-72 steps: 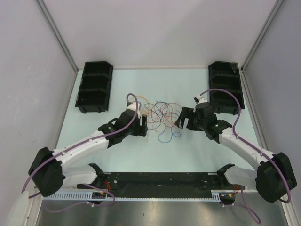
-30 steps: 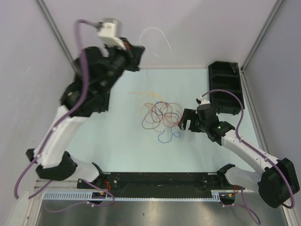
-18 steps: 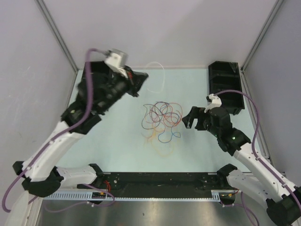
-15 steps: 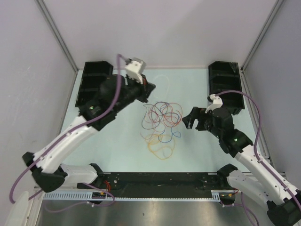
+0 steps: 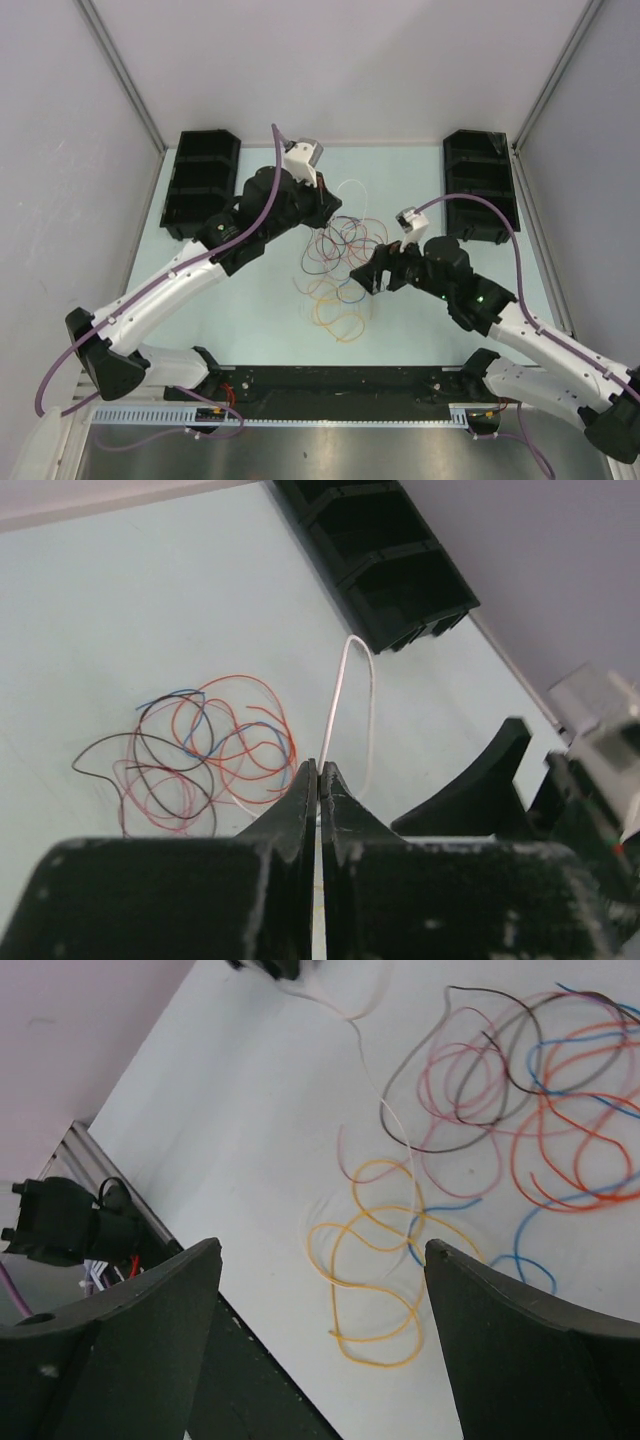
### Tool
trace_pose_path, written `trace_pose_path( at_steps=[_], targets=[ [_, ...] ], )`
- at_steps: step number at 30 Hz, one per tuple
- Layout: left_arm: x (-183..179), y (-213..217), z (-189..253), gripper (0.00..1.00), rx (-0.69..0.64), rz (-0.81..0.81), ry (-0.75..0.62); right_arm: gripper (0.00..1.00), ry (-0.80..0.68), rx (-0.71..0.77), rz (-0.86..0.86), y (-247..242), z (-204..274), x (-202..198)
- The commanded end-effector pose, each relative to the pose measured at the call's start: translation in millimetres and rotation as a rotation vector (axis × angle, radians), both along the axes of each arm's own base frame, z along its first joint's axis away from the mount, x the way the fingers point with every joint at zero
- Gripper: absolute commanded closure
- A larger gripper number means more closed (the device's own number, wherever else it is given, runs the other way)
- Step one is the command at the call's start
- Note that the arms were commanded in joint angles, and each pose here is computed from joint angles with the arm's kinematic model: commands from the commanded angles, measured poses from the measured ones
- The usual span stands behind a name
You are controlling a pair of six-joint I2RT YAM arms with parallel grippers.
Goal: Untangle the cables
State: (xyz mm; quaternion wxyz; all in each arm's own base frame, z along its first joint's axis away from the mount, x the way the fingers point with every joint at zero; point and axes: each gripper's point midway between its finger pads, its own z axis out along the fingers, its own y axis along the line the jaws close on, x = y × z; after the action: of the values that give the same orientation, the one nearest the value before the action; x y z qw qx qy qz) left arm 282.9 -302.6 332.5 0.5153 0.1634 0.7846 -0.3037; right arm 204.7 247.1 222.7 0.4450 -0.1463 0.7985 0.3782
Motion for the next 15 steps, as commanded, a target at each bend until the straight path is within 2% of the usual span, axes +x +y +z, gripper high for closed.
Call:
trace_pose_path(
  at_steps=[1, 4, 11, 15],
  targets=[
    [-9.7, -0.3, 58.1, 1.00, -0.233, 0.006, 0.020, 0.14, -0.180, 0.073, 0.014, 29.8, 38.3, 6.9],
    [-21.1, -2.0, 86.1, 1.00, -0.325, -0.066, -0.011, 0.15, -0.231, 0.100, -0.003, 37.6, 49.1, 11.2],
    [-14.7, 40.7, 122.8, 1.00, -0.509, 0.073, 0.047, 0.16, -0.298, 0.145, -0.006, 48.5, 64.0, 20.3],
    [-22.9, 46.1, 140.3, 1.00, -0.590, 0.057, 0.043, 0.19, -0.318, 0.143, -0.017, 53.1, 64.2, 23.9]
  ],
)
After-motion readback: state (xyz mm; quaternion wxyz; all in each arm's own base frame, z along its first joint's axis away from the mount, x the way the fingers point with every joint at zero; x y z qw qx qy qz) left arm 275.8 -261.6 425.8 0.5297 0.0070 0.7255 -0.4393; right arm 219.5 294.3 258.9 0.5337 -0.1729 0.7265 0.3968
